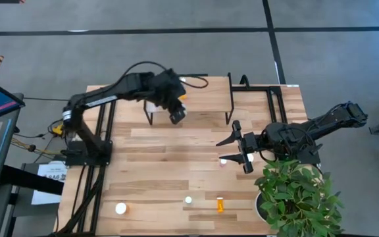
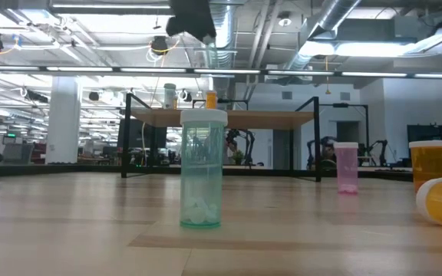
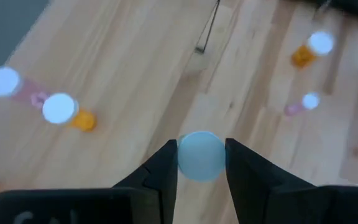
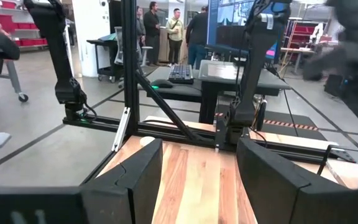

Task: Pick and place medicine bottles onto shelf by color
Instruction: Put the left blue pill bottle on the shelf

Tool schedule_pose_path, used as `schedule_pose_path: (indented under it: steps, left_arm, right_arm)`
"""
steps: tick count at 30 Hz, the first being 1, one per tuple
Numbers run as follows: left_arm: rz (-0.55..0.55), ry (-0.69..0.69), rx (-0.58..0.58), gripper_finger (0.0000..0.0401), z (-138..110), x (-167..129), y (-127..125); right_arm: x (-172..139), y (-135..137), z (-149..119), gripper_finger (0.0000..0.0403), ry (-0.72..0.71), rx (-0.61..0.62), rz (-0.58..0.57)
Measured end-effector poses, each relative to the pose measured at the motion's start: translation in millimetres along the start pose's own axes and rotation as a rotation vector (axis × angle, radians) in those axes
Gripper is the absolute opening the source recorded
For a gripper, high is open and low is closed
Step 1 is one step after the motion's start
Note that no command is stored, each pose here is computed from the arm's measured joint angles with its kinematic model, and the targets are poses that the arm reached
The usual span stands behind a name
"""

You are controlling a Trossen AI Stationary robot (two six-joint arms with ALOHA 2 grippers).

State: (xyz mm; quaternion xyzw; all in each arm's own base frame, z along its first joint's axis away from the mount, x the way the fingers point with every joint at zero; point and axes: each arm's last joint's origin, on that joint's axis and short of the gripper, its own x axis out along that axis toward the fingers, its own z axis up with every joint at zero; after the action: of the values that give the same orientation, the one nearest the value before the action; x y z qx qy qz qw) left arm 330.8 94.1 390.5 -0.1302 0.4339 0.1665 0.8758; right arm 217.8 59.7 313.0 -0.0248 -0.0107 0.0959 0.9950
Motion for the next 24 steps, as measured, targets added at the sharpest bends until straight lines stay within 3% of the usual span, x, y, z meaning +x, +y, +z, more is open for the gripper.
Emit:
schedule_pose_path:
  steps: [10,16,24]
  left_arm:
    - [0.063,0.112,-0.007,0.0099,10.9,37.7,34.9]
    - [0.091,0.103,-0.048,0.0099,12.5,42.0,54.6]
    - [0.062,0.085,-0.061,0.0099,14.5,42.1,57.2]
  right_arm:
    - [0.0,0.1,-2.9,0.023,0.029,0.001,0.001]
    - [-0.1,0.2,-3.5,0.023,0.036,0.008,0.001]
    - [-0.1,0.2,-3.2,0.023,0.033,0.008,0.001]
